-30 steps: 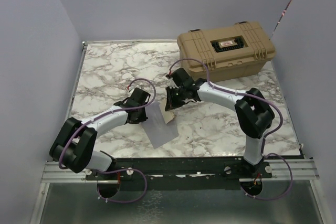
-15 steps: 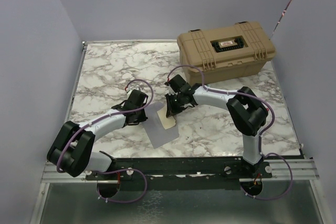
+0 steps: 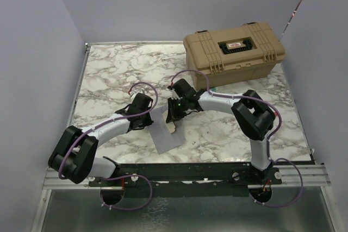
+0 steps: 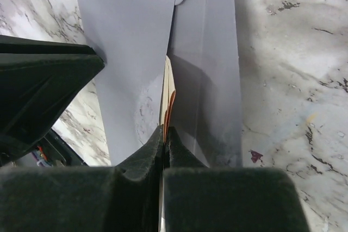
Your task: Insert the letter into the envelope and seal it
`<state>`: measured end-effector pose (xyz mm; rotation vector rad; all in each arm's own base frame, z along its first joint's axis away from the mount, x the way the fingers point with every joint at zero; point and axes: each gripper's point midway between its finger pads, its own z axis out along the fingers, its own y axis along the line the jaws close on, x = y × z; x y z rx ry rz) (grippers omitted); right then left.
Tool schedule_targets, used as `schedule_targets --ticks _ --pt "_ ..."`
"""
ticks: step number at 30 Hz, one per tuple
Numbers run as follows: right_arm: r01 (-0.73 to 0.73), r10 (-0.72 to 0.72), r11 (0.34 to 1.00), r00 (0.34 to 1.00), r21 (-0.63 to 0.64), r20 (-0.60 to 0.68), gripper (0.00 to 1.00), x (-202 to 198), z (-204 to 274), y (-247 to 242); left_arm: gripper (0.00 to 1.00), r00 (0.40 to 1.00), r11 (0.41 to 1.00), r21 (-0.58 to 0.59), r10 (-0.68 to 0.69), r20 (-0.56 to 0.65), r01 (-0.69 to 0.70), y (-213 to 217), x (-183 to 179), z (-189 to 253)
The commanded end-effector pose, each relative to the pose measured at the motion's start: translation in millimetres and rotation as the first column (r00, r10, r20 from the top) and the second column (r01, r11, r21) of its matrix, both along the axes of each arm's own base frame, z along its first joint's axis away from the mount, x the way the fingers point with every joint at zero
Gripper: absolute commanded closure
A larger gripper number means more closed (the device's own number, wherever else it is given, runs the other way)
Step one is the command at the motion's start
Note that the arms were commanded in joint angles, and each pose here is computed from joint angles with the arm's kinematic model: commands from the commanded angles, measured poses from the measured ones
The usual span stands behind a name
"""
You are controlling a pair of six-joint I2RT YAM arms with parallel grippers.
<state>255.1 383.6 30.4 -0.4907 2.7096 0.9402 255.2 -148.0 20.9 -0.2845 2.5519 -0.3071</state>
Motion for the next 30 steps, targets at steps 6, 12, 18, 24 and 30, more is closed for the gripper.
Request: schedule_targets --ticks 6,12,18,24,30 --pt "0.056 -0.054 0.997 0.998 -0.061 0.026 0.58 4 11 -7 0.78 0.991 1.000 0.029 0.009 -0.136 -0.005 11 -34 -23" --pt "0.092 -0.091 0.991 0.996 -0.101 0.016 0.54 2 8 -17 0.78 0.991 0.999 0.046 -0.001 -0.136 0.007 12 -30 -22" --pt "0.083 -0.090 0.988 0.995 -0.128 -0.050 0.61 -3 -1 -14 0.78 0.989 0.999 0.029 -0.017 -0.149 0.022 9 -32 -23" --pt "0.042 -0.039 0.999 0.992 0.023 -0.118 0.61 -14 6 21 0.80 0.988 0.998 -0.045 -0.047 -0.146 0.041 -6 -29 -15" --pt "0.066 -0.062 0.997 0.992 0.035 -0.112 0.59 -16 11 22 0.80 0.991 0.997 -0.080 -0.012 -0.135 0.001 -9 -25 -10"
